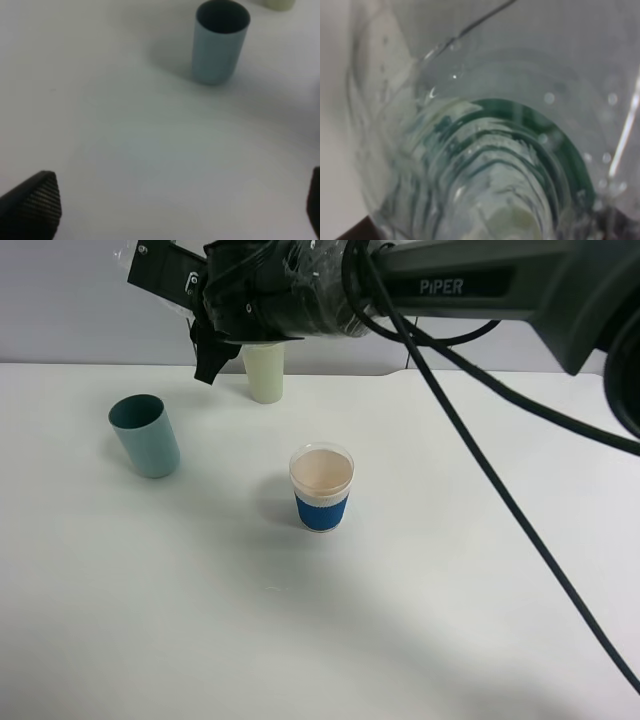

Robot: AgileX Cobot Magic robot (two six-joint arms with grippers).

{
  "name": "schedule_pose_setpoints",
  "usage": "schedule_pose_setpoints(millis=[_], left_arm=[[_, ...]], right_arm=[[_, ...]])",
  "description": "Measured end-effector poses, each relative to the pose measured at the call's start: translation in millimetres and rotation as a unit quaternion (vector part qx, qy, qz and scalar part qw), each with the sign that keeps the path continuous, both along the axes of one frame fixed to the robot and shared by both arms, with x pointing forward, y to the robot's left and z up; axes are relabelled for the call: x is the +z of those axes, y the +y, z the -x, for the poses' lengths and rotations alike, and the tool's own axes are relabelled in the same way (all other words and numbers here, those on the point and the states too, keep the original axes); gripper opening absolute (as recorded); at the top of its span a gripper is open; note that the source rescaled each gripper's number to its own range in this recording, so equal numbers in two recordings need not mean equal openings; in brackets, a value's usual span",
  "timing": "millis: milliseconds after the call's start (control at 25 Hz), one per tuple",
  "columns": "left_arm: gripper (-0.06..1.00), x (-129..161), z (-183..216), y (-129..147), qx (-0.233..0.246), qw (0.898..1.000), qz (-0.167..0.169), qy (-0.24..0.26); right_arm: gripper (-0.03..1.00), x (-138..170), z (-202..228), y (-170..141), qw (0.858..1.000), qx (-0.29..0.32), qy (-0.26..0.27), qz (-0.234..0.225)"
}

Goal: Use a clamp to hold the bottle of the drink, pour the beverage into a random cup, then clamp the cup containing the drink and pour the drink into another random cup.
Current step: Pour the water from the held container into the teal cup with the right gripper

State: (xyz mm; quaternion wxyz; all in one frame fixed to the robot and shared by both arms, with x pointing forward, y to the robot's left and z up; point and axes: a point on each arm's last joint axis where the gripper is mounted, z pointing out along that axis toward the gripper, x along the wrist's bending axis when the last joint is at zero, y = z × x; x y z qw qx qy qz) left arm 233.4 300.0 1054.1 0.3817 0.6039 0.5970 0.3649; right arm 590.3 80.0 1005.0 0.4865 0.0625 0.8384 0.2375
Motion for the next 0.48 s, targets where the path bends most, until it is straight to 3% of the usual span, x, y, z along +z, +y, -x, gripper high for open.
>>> schedule_pose_setpoints(millis=[480], left_arm=[[1.0, 0.0, 0.0, 0.0, 0.0, 1.0, 0.0, 0.0]], right_arm=[[0.0, -23.1, -13.8, 17.4, 1.0, 0.006, -0.024, 0.007]])
